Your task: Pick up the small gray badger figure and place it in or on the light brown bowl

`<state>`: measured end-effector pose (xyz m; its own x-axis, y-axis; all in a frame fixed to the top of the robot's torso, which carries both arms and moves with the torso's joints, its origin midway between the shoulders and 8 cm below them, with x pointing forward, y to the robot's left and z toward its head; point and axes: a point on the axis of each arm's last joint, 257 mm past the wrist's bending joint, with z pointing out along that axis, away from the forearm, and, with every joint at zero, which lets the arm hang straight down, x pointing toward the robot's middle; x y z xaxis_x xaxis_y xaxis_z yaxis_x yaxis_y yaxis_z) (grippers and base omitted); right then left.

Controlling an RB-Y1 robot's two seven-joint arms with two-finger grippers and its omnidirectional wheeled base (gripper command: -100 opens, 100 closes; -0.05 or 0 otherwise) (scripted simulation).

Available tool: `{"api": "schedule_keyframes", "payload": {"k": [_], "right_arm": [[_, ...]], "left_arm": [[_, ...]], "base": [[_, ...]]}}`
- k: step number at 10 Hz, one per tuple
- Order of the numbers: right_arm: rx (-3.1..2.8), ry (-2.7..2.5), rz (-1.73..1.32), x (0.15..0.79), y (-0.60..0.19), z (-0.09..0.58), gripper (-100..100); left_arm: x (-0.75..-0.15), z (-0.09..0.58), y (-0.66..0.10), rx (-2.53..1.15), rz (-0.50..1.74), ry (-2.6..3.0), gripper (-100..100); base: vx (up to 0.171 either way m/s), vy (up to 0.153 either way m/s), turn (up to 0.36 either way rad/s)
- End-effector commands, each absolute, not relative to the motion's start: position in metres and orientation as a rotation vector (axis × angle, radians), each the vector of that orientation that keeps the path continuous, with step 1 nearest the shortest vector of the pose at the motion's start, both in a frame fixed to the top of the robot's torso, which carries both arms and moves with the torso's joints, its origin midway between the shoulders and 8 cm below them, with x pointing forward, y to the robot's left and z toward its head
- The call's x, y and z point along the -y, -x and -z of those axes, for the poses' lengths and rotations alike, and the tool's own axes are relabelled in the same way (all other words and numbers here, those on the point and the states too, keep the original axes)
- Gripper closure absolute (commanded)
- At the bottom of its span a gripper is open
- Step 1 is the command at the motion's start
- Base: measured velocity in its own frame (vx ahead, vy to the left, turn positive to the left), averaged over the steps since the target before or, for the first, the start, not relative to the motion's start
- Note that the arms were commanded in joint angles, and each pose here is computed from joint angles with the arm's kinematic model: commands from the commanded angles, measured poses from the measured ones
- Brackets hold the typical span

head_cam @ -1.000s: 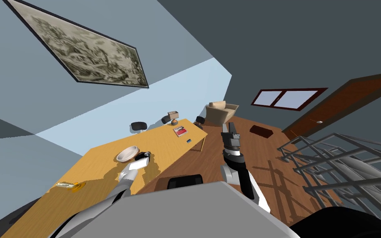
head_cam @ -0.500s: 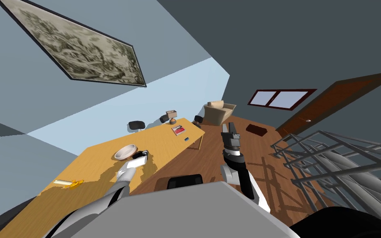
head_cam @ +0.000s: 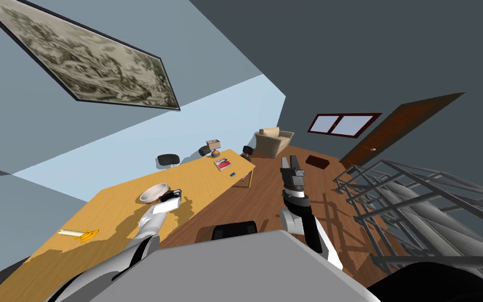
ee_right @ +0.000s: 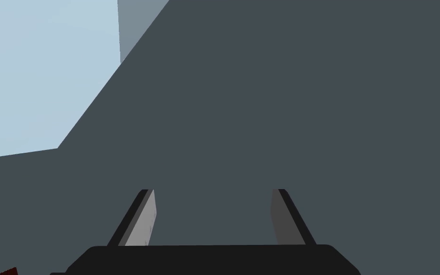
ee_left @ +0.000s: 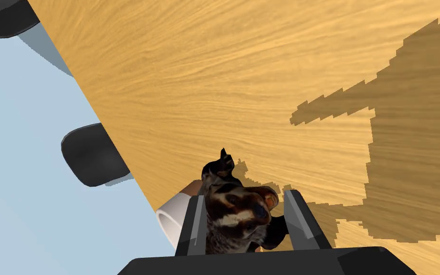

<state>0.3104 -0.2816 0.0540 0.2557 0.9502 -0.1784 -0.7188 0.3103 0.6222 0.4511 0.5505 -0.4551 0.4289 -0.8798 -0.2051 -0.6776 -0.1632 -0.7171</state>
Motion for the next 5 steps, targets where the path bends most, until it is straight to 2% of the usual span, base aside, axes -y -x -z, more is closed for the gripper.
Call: {"api": "schedule_keyframes", "payload": {"k": [1,2,4,5], "right_arm": [[-0.588,-0.465,-1.189,0.282,-0.31,-0.054,0],[-0.588,-0.465,-1.189,0.282,-0.31,-0.054,0],[-0.588,-0.465,-1.189,0.282,-0.31,-0.054,0],[-0.588,-0.465,-1.189,0.282,-0.31,-0.054,0]], "left_arm": [[-0.578,0.438,-0.451,-1.268,0.32,1.882,100],[-0.591,0.429,-0.451,-1.244,0.313,1.867,100],[-0.591,0.429,-0.451,-1.244,0.313,1.867,100],[-0.617,0.41,-0.45,-1.194,0.301,1.837,100]], "base": [[-0.043,-0.053,-0.151],[-0.074,-0.082,-0.205],[-0.03,-0.04,-0.003],[-0.038,-0.058,-0.178]]}}
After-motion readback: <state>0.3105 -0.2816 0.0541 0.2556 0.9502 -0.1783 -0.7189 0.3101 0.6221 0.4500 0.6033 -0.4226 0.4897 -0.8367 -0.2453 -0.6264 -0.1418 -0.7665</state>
